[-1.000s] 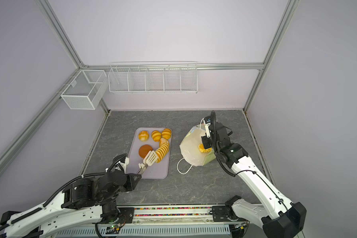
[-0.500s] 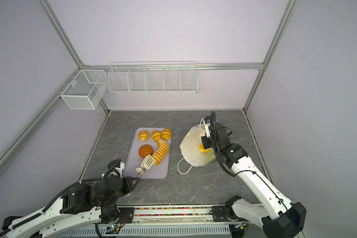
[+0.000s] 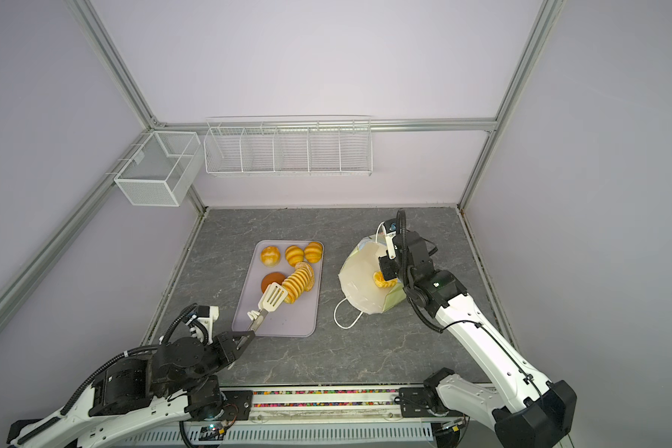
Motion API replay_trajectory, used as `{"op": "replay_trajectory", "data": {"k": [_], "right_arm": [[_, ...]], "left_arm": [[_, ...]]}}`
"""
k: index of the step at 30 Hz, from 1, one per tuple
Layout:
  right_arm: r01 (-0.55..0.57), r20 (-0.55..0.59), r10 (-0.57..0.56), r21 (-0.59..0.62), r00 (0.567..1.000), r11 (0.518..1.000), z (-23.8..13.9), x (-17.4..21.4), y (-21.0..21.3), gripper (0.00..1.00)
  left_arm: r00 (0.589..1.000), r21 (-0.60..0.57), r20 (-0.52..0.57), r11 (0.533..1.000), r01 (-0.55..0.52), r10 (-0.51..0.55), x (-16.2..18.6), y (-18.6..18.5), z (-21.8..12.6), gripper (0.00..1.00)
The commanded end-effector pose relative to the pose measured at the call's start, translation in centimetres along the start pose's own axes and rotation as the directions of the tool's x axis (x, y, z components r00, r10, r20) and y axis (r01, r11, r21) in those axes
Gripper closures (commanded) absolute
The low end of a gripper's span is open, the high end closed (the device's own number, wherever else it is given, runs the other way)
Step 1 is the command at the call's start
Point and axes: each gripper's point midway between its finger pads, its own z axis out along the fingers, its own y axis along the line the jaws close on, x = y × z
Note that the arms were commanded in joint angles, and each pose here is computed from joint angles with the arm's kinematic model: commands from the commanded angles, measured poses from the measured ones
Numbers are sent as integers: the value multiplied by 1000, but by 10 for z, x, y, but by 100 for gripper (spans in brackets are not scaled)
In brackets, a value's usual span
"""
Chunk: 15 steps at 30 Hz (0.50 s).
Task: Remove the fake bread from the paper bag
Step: 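Carry the spiral bread with the tongs over the tray and lower it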
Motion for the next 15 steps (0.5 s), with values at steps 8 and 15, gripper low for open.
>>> {"op": "replay_trajectory", "data": {"k": [8, 15], "right_arm": [[-11, 24, 12, -16, 1000, 1000, -2, -3, 1, 93], [-11, 23, 11, -15, 1000, 1000, -2, -3, 1, 93]], "left_arm": [[995, 9, -97, 1000, -2, 3, 16, -7, 1, 100], [998, 46, -65, 999, 16, -13, 7, -8, -12, 100]]}}
